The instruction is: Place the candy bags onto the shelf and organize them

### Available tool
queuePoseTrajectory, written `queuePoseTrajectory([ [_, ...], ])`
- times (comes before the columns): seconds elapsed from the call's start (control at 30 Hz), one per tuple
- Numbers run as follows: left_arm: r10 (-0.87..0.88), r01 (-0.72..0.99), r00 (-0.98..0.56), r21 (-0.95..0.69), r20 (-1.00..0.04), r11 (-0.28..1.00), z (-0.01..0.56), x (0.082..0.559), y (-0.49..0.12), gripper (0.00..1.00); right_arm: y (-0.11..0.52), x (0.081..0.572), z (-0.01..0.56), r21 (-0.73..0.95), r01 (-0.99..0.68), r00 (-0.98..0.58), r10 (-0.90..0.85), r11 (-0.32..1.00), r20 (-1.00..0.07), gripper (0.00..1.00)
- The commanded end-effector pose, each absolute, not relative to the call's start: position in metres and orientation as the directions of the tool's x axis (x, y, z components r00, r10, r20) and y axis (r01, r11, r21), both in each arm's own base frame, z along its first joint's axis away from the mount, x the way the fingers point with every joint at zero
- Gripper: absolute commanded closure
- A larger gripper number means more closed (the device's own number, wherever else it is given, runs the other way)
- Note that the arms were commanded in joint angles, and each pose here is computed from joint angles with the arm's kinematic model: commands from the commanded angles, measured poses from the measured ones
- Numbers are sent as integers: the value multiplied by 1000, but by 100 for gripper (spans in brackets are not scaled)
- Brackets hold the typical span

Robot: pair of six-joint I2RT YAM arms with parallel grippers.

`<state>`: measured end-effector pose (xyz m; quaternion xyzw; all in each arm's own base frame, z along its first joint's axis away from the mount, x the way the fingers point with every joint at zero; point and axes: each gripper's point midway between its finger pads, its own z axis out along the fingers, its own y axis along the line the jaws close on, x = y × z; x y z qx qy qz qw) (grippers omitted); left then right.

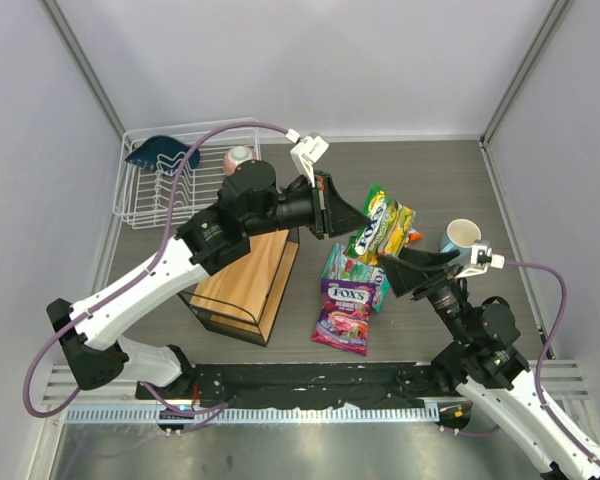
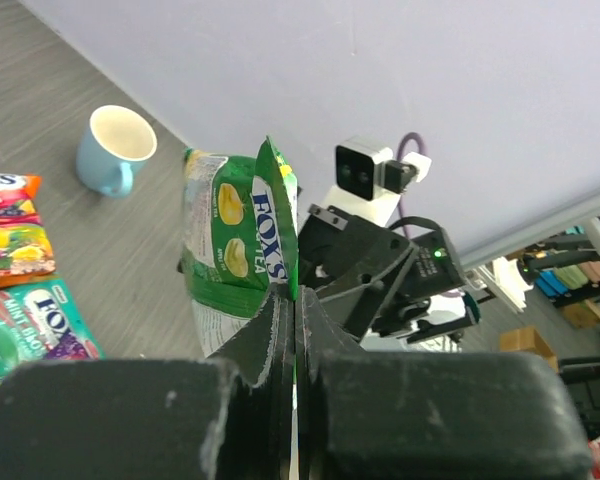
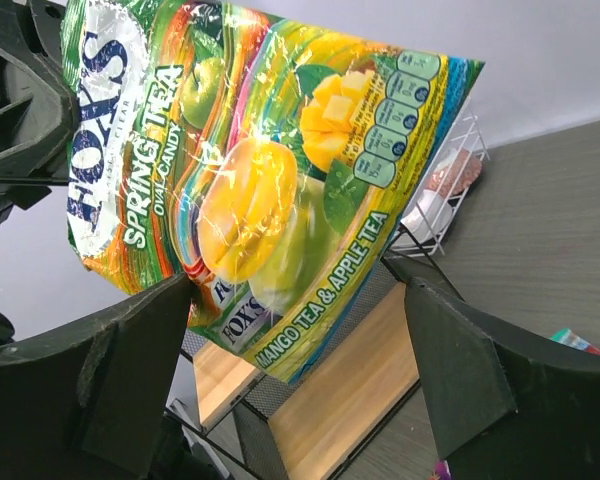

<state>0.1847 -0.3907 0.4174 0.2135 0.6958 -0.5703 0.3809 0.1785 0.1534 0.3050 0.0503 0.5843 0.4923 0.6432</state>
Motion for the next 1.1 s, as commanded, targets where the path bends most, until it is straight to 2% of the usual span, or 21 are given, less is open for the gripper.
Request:
queuePoseTrajectory([
  [0.0,-235,798,-568,-598,-789,80,491,158,-378,100,154,171,334,591,-667,-98,733,453,-673,6],
  [0.3,-252,800,-576,-600,-777,22,502,149,-374,100,163,166,345,603,-713,-133,776,357,-617,6],
  [0.43,-249,798,-585,-602,-772,-11,509,144,-376,99,182,160,349,586,-756,-200,749,292,-631,6],
  [0.6,-248,794,-599,-605,-761,-59,513,138,-376,100,185,156,360,569,-784,-206,762,246,-614,6],
  [0.8,-263,797,-595,-599,-760,-71,517,131,-367,100,184,148,374,534,-817,-189,772,220,-607,6],
  [1.07,-274,802,-586,-594,-763,-61,515,128,-359,100,189,126,398,465,-879,-222,773,106,-594,7],
])
